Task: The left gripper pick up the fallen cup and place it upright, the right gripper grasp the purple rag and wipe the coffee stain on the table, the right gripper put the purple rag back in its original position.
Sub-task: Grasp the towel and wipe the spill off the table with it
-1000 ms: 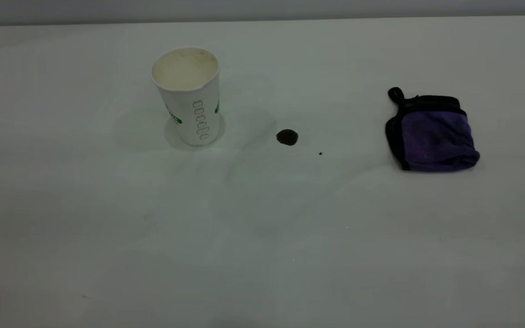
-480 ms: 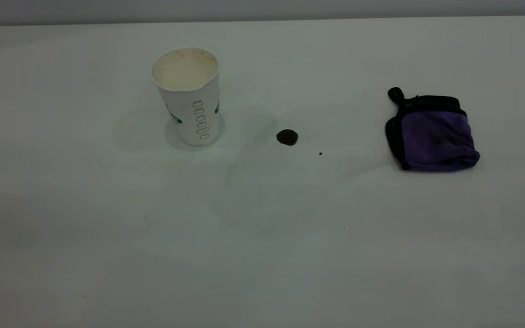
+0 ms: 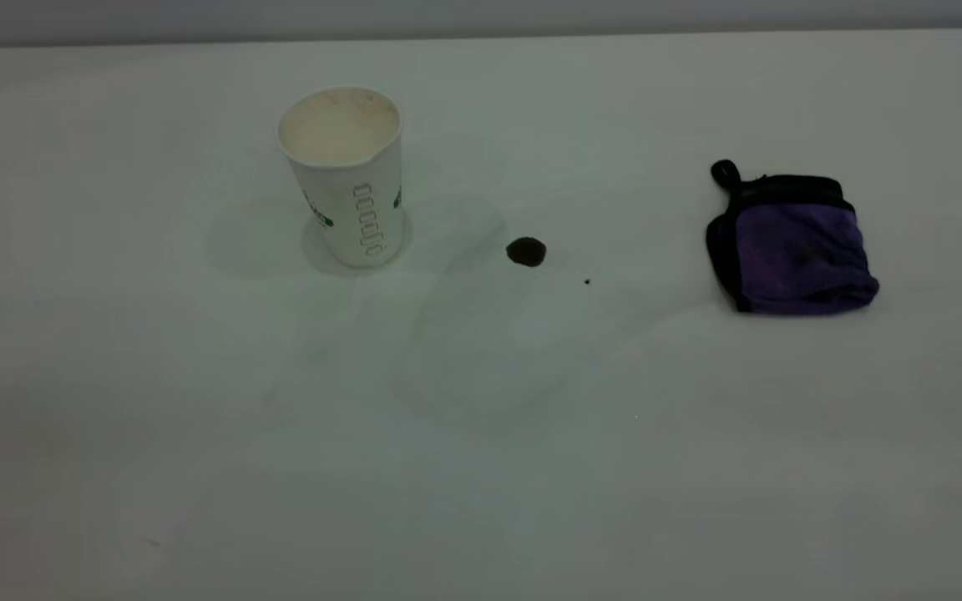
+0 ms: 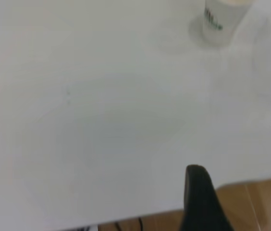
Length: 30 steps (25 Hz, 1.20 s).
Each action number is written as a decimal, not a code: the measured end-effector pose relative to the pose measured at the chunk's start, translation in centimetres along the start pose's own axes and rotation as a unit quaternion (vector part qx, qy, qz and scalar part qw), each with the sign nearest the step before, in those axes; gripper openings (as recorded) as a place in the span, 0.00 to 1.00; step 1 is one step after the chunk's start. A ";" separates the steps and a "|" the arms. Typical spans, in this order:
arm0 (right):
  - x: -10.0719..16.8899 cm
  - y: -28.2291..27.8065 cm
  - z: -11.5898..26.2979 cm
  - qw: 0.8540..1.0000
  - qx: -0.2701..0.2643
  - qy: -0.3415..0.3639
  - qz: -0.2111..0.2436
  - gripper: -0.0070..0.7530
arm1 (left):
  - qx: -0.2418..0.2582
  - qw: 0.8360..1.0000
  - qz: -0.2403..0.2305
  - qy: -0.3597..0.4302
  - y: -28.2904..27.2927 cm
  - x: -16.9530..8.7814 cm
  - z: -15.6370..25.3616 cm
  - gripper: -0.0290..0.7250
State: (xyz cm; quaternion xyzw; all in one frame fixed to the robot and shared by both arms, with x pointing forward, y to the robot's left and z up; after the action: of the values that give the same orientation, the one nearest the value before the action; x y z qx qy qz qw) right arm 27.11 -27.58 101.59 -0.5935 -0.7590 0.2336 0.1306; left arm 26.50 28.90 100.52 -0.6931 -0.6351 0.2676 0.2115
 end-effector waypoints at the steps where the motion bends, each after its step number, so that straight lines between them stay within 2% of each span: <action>1: 0.0 0.0 0.0 1.000 0.000 0.000 0.000 0.57 | -0.009 1.000 0.001 0.001 -0.2 0.0 0.1 0.67; 12: 0.3 -0.1 -0.3 1.000 -0.010 0.006 -0.010 0.57 | -0.013 1.000 0.001 0.001 -0.4 0.0 0.3 0.67; 15: 0.4 -0.2 -1.5 1.000 -0.011 0.014 -0.022 0.61 | -0.013 1.000 0.001 0.001 -0.4 0.0 0.4 0.67; 22: -0.4 4.4 -5.7 0.995 0.076 0.016 -0.063 0.78 | -0.012 1.000 0.001 0.001 -0.4 0.0 0.4 0.67; 30: -0.7 13.2 -8.1 0.976 0.160 -0.010 -0.146 0.79 | -0.012 1.000 0.001 0.000 -0.4 0.0 0.4 0.67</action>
State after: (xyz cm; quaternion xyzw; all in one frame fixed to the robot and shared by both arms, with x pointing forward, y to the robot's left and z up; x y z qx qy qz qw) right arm 42.19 -24.13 101.91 -0.4456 -0.7916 0.3362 0.2486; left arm 25.97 28.90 100.46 -0.6965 -0.6371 0.2602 0.2033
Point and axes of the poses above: a point on each arm's last joint axis where the gripper is mounted, y pointing out along that axis toward the gripper, x along the wrist's bending axis when the last joint is at zero, z = x × y, the point moved 5 cm from there along y, pointing out along that axis toward the gripper, and after that the axes turned 9 degrees about -y, right-handed, at the moved point
